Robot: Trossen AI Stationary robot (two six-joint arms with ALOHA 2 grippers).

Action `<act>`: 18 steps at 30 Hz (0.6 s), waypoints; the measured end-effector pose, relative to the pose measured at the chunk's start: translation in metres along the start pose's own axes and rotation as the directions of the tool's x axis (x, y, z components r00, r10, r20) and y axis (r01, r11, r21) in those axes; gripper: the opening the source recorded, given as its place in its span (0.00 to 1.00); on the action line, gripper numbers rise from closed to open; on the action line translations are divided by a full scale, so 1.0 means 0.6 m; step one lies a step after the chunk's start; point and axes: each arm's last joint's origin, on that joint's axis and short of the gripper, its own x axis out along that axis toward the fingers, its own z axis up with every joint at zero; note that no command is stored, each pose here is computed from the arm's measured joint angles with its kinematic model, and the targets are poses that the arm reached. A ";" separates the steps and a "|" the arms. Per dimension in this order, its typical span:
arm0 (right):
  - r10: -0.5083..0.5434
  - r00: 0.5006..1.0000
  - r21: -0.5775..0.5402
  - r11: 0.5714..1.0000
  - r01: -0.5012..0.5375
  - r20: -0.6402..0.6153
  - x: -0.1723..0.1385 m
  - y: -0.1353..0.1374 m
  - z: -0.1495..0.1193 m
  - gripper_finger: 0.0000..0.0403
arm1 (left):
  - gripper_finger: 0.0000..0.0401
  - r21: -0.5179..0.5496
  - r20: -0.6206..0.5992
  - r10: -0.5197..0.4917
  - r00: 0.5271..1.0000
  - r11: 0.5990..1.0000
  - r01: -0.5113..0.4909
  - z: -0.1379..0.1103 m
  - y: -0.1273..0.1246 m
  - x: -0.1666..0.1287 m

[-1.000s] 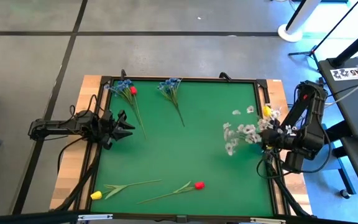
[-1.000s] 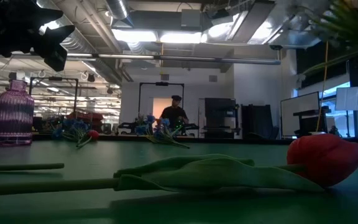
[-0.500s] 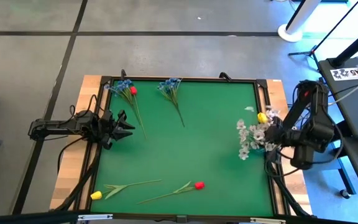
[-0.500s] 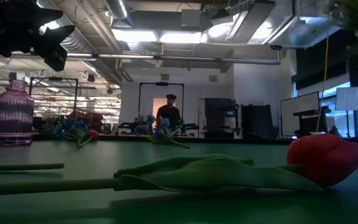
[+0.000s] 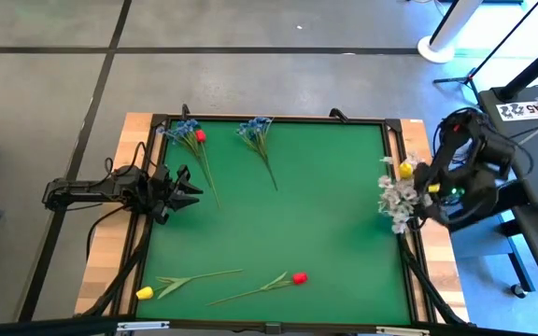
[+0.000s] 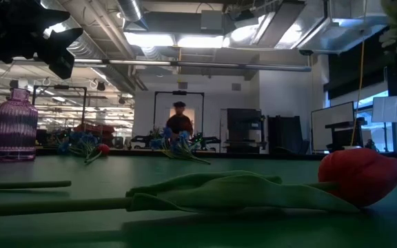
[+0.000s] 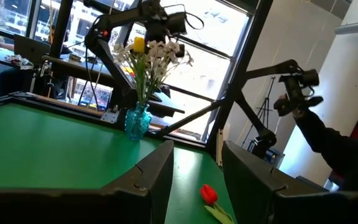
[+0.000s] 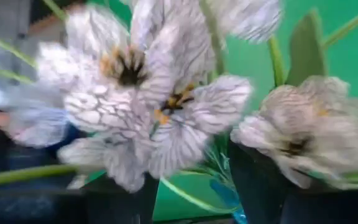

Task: Sort flowers into vase by color
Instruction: Put the white flower into the blue vase

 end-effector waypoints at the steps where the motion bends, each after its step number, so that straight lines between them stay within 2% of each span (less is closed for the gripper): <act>1: 0.024 1.000 0.014 1.000 -0.024 0.013 -0.008 -0.005 0.004 0.47 | 0.33 0.000 0.000 -0.001 1.000 1.000 0.001 0.000 0.000 0.000; 5: 0.091 0.992 0.039 0.995 -0.095 0.089 -0.035 -0.018 0.018 0.47 | 0.33 0.000 0.000 0.000 1.000 1.000 0.000 0.000 0.000 0.000; 14: 0.190 0.979 -0.024 0.982 -0.189 0.067 -0.063 -0.016 0.031 0.47 | 0.33 0.000 0.000 0.000 1.000 1.000 0.000 0.000 0.000 0.000; 18: 0.241 0.969 -0.087 0.968 -0.236 0.060 -0.081 -0.019 0.039 0.47 | 0.33 0.000 0.000 0.000 1.000 1.000 0.000 0.000 0.000 0.000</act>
